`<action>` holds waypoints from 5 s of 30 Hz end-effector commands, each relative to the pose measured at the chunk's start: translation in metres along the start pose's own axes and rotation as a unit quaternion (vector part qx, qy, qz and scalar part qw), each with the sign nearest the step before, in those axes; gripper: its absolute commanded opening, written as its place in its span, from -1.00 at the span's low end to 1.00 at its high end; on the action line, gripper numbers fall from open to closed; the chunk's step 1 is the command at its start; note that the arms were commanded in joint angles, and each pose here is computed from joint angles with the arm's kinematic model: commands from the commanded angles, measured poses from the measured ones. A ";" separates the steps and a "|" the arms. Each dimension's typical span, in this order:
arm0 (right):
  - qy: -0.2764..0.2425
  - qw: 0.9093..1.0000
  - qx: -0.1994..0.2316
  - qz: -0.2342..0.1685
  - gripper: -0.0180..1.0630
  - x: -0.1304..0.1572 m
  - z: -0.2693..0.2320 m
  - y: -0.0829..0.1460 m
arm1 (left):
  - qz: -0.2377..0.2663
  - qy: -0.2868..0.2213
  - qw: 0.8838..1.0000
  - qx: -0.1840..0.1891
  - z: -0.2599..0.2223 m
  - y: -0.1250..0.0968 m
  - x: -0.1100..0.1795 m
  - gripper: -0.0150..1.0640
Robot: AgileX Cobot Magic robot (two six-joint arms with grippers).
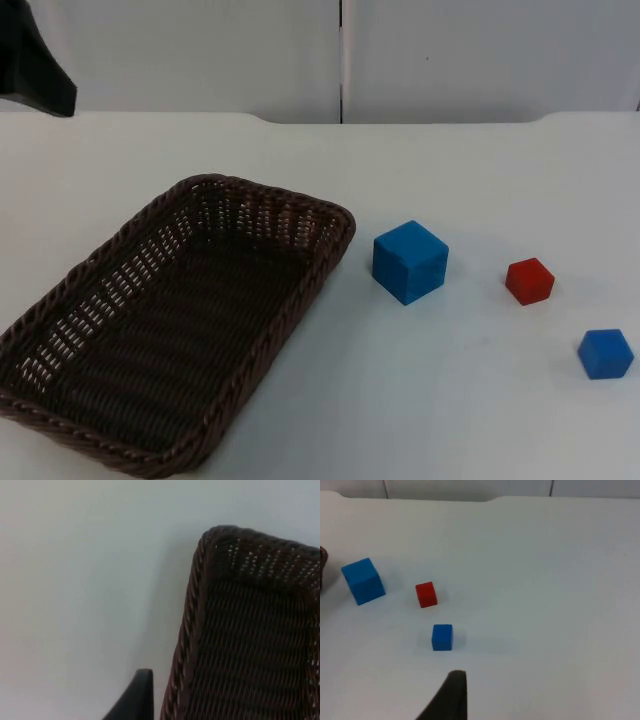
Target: Pick up the basket with the left hand and place the largest block into the basket with the right hand.
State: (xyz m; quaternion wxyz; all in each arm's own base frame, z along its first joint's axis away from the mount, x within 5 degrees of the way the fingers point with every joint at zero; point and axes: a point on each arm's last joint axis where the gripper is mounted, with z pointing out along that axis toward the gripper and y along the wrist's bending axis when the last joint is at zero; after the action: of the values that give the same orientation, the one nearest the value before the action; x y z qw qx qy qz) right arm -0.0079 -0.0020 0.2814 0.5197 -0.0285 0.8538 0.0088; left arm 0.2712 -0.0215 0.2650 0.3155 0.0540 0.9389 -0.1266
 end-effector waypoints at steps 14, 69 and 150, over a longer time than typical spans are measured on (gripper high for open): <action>-0.002 1.000 0.029 0.008 0.97 0.001 0.001 0.001 | 0.031 0.115 0.993 -0.013 0.068 0.023 -0.004 0.97; -0.002 1.000 0.029 0.008 0.97 0.001 0.001 0.001 | 0.055 0.271 0.954 0.114 0.183 0.041 0.030 -0.98; -0.007 0.999 0.031 0.007 0.97 -0.001 0.000 0.000 | -0.131 0.155 0.971 0.124 0.020 0.016 0.036 -0.98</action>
State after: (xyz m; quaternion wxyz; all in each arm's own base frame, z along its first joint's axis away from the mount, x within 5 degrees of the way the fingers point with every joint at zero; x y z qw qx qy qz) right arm -0.0080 -0.0015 0.2814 0.5197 -0.0014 0.8543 -0.0077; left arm 0.2590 -0.0100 0.2208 0.1327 -0.0091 0.9554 -0.2636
